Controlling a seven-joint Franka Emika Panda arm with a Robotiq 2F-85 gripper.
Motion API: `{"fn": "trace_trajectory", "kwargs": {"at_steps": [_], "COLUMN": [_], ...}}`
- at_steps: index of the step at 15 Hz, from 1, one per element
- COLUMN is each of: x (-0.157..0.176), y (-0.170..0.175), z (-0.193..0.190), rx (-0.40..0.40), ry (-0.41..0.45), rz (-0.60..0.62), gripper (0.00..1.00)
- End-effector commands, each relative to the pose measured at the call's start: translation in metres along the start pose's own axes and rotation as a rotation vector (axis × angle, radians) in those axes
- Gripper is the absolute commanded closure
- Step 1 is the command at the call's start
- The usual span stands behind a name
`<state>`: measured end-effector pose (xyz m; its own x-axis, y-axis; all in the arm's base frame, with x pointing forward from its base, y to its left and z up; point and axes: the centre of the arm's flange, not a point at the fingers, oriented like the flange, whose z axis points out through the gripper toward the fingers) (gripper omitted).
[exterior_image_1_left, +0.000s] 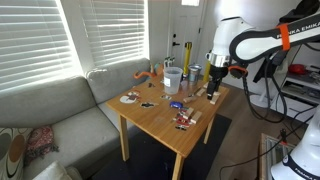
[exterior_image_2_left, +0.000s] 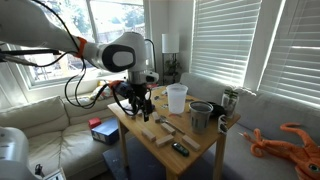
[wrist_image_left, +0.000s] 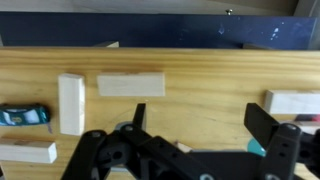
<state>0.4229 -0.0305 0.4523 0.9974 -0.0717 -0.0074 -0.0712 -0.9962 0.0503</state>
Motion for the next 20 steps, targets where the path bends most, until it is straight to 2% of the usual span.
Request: {"fn": "trace_trajectory", "kwargs": {"at_steps": [1,3,4,9,10,14,20], "x": [-0.042,-0.051,-0.029,-0.040,-0.038,-0.028,-0.015], "y": [0.046,0.062,0.047,0.058,0.060,0.067,0.066], "z": [0.018,0.027,0.022,0.027,0.031,0.043,0.054], "rx": [-0.030,-0.014,-0.011,0.000,-0.020,-0.031,0.008], "ry": [0.005,0.013,-0.022,-0.008,-0.007,0.035,0.065], "rz": [-0.045,-0.054,-0.029,-0.037,-0.042,-0.106,-0.126], "gripper": [0.00,0.00,0.00,0.00,0.00,0.00,0.00]}}
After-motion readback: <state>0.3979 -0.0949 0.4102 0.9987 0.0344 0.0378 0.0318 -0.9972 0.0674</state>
